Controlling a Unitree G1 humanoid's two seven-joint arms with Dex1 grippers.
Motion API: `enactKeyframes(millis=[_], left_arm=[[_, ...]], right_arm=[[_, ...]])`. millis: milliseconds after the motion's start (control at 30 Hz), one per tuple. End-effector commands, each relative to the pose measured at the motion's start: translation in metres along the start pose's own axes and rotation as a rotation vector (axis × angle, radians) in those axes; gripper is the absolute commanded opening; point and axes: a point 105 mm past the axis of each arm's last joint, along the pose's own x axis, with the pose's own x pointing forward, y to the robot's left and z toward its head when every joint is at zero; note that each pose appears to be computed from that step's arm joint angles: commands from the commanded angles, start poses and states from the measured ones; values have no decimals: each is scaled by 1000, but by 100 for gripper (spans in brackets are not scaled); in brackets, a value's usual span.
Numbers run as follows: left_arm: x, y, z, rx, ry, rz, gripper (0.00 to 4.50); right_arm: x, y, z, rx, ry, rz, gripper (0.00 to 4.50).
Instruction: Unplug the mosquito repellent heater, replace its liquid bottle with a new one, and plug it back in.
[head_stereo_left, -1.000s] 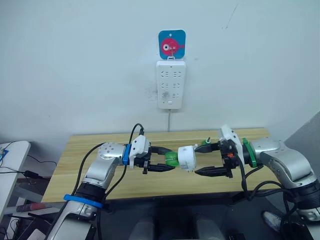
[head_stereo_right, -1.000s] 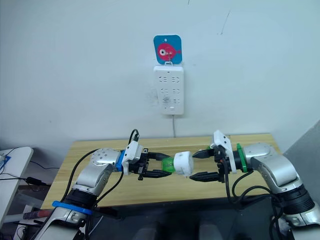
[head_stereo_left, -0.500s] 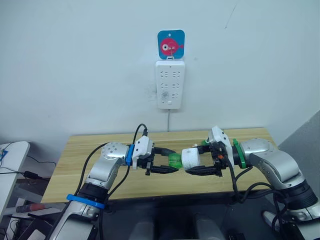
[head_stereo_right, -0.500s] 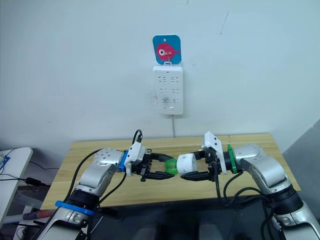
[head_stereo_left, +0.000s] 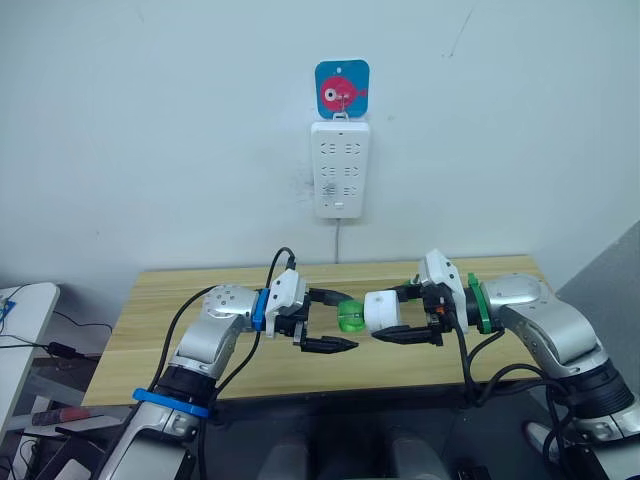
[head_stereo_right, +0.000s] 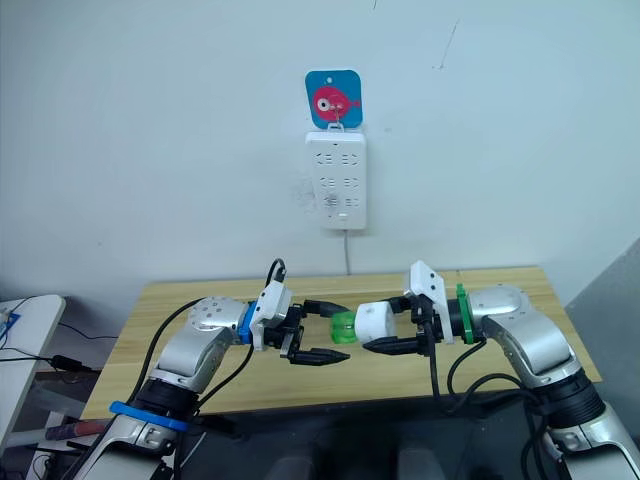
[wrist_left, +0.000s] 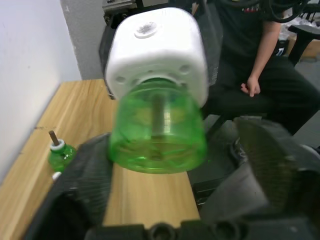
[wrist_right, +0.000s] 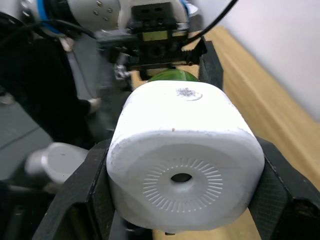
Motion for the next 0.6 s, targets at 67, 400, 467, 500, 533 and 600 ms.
enactKeyframes(millis=[67,400,467,500,533,600], left_arm=[[-6,5,11,2,-17,15,450],[-10,17,7,-42,27,54,450],[-11,18,6,-42,33,56,450],[-11,18,6,-43,35,56,450],[-12,19,6,-44,35,56,450],[-13,21,6,-47,36,58,450]], right_arm=[[0,-7,7,-319,33,-44,301],[2,-19,16,-1002,10,-135,301],[2,-20,19,-1046,-15,-154,301],[2,-20,19,-1059,-22,-158,301],[2,-20,20,-1071,-31,-165,301],[1,-20,21,-1088,-47,-171,301]])
